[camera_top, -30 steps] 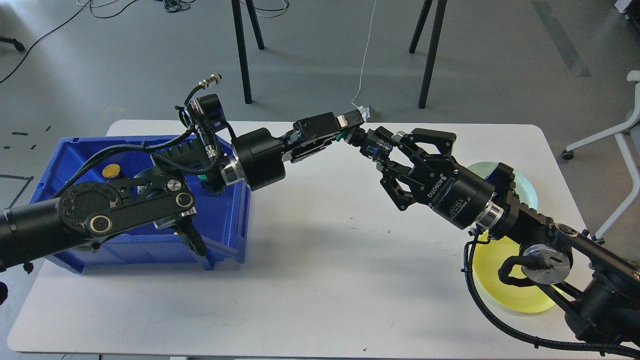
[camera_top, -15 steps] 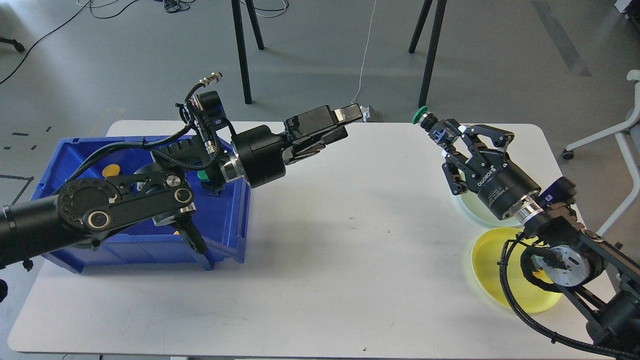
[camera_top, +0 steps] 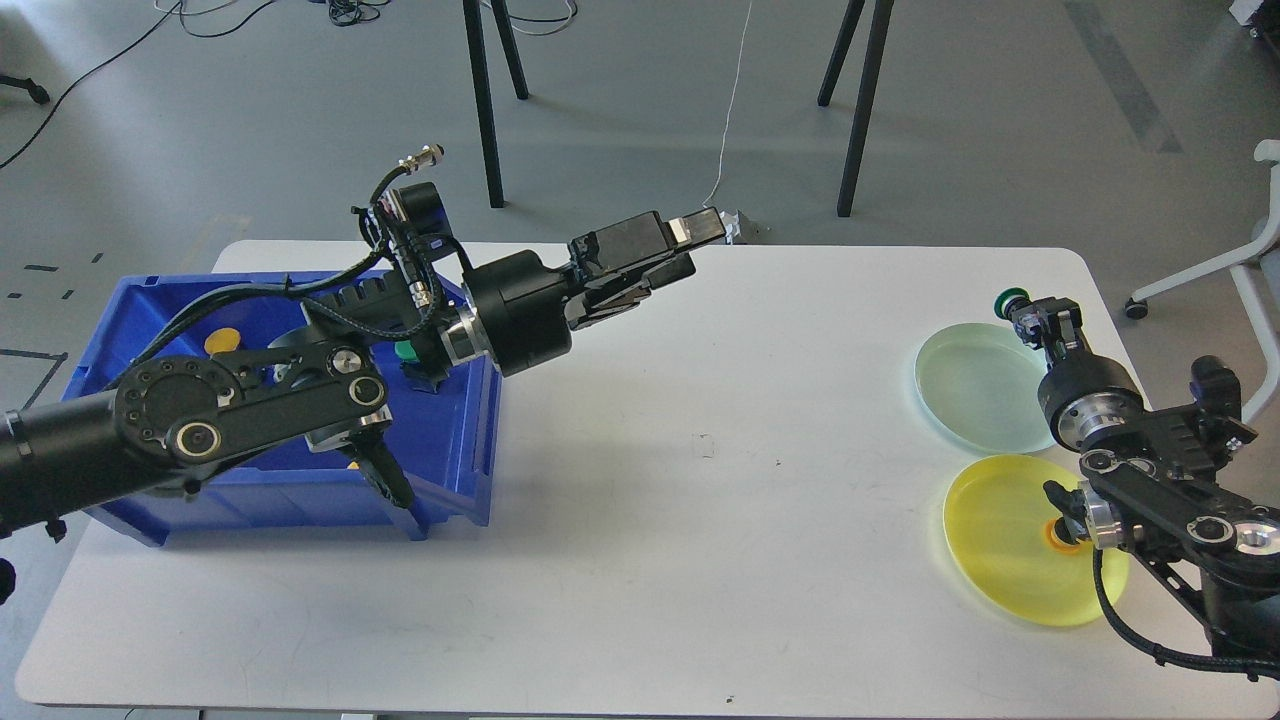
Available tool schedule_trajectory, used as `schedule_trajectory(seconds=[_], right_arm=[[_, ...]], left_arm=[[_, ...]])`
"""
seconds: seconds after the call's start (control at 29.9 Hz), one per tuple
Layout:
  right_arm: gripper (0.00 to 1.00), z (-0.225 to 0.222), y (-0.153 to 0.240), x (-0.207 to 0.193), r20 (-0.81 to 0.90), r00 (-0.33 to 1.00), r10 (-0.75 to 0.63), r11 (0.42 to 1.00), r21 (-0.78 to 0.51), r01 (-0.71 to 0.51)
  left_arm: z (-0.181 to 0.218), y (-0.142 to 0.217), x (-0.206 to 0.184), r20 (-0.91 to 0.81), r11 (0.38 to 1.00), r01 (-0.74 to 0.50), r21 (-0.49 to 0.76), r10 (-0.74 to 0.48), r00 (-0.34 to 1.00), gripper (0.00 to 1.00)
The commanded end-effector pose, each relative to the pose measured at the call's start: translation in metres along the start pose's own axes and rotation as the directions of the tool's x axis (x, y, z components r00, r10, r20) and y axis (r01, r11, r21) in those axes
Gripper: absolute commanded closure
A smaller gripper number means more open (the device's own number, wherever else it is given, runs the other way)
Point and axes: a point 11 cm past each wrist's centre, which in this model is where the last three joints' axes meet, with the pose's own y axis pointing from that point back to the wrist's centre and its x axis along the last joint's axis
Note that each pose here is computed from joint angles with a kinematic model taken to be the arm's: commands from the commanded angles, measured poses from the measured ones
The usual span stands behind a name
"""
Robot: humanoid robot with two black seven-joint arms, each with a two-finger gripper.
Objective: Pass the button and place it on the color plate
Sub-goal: 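Lower the green button onto the pale green plate with the right gripper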
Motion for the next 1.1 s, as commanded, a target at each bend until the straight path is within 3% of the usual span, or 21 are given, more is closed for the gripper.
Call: schedule_trajectory(seconds=[0.0,0.07,0.33,0.43,0.6,0.74,1.07], right_arm=[[0.75,0.0049,-0.0022,-0.0007,-0.036,0.999,-0.002,1.000,-0.018,0.001],[0.61,0.0058,-0.0016,-0.0018,-0.036,0.999,-0.005,1.000,-0.020,0.004],[0.43,0.0105,0.0009,-0.0043,-0.032,0.999,-0.012,1.000,-0.029,0.011],[0.30,0.0088,0.0009,-0.0046,-0.025,1.000,-0.012,1.000,-0.026,0.011],[0.26,0.0076,0.0006,-0.0045,-0.014,1.000,-0.011,1.000,-0.029,0.011],[0.16,0.0090,0.0011,-0.0045,-0.018,1.000,-0.012,0.999,-0.031,0.012],[0.07,0.0109,0.0036,-0.0045,-0.014,1.000,-0.017,0.999,-0.032,0.017]], left_arm=[[-0.0004,0.0003,0.0004,-0.006,1.000,-0.004,0.000,0.004,1.000,0.11],[-0.0004,0.0003,0.0004,-0.006,1.000,-0.004,0.000,0.004,1.000,0.11],[-0.0004,0.0003,0.0005,-0.007,1.000,-0.005,0.000,0.005,1.000,0.11],[-0.0004,0.0003,0.0005,-0.007,1.000,-0.005,0.000,0.005,1.000,0.11],[-0.0004,0.0003,0.0005,-0.007,1.000,-0.005,0.000,0.005,1.000,0.10],[-0.0004,0.0003,0.0005,-0.007,1.000,-0.005,0.000,0.005,1.000,0.11],[-0.0004,0.0003,0.0005,-0.009,1.000,-0.006,0.000,0.006,1.000,0.11]])
